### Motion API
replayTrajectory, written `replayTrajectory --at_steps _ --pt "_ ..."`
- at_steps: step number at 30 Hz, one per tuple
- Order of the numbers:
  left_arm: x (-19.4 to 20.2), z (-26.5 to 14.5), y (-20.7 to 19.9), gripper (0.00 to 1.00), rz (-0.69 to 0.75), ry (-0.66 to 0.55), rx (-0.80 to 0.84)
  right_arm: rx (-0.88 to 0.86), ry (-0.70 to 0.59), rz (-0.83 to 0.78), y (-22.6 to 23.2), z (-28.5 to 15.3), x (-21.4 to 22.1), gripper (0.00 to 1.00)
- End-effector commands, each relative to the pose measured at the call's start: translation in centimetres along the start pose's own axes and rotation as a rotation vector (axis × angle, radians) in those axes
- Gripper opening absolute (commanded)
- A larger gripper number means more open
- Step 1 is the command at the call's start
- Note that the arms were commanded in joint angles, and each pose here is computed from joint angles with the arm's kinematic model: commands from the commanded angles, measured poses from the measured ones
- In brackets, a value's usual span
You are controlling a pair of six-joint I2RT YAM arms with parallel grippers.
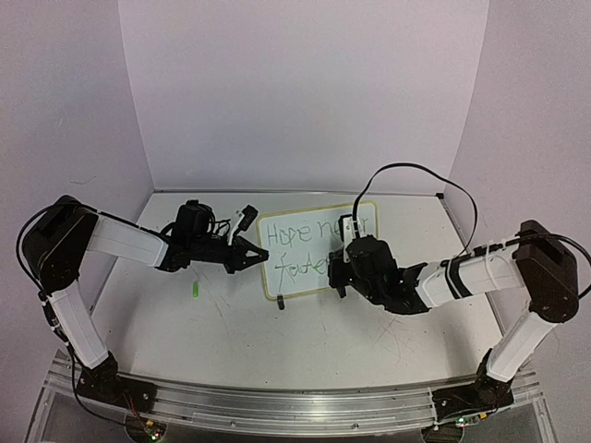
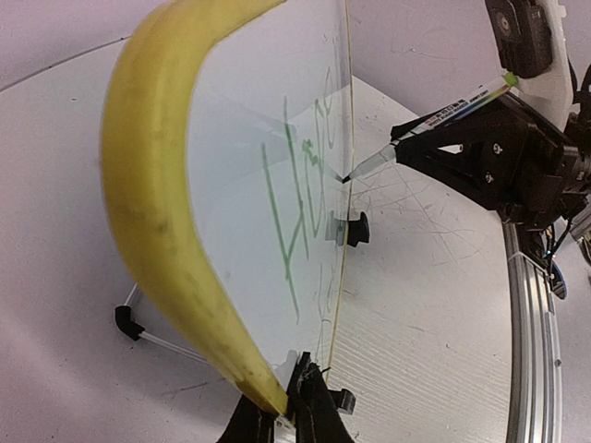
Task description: Write a sentence on the whiteboard
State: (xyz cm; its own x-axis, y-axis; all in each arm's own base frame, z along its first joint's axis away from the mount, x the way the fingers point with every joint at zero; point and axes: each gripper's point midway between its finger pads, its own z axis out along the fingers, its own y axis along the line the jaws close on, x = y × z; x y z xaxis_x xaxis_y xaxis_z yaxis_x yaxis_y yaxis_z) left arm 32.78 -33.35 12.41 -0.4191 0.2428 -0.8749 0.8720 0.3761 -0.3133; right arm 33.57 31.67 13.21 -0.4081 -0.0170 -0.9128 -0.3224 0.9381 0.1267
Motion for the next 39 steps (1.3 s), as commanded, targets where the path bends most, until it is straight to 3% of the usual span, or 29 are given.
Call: replayTrajectory --at_steps 1,22,39 --pt "3.7 -0.2 4.6 0.0 0.029 0.119 -0.205 0.032 0.025 -0.002 -0.8 0.3 1.5 0.0" --pt "3.8 -0.1 4.6 0.0 0.028 0.121 -0.206 0.118 0.032 -0.003 -2.9 -0.5 2.3 0.0" --pt "3.8 -0.2 4.6 0.0 0.029 0.122 -0.208 0.046 0.041 0.015 0.0 0.8 2.7 0.0"
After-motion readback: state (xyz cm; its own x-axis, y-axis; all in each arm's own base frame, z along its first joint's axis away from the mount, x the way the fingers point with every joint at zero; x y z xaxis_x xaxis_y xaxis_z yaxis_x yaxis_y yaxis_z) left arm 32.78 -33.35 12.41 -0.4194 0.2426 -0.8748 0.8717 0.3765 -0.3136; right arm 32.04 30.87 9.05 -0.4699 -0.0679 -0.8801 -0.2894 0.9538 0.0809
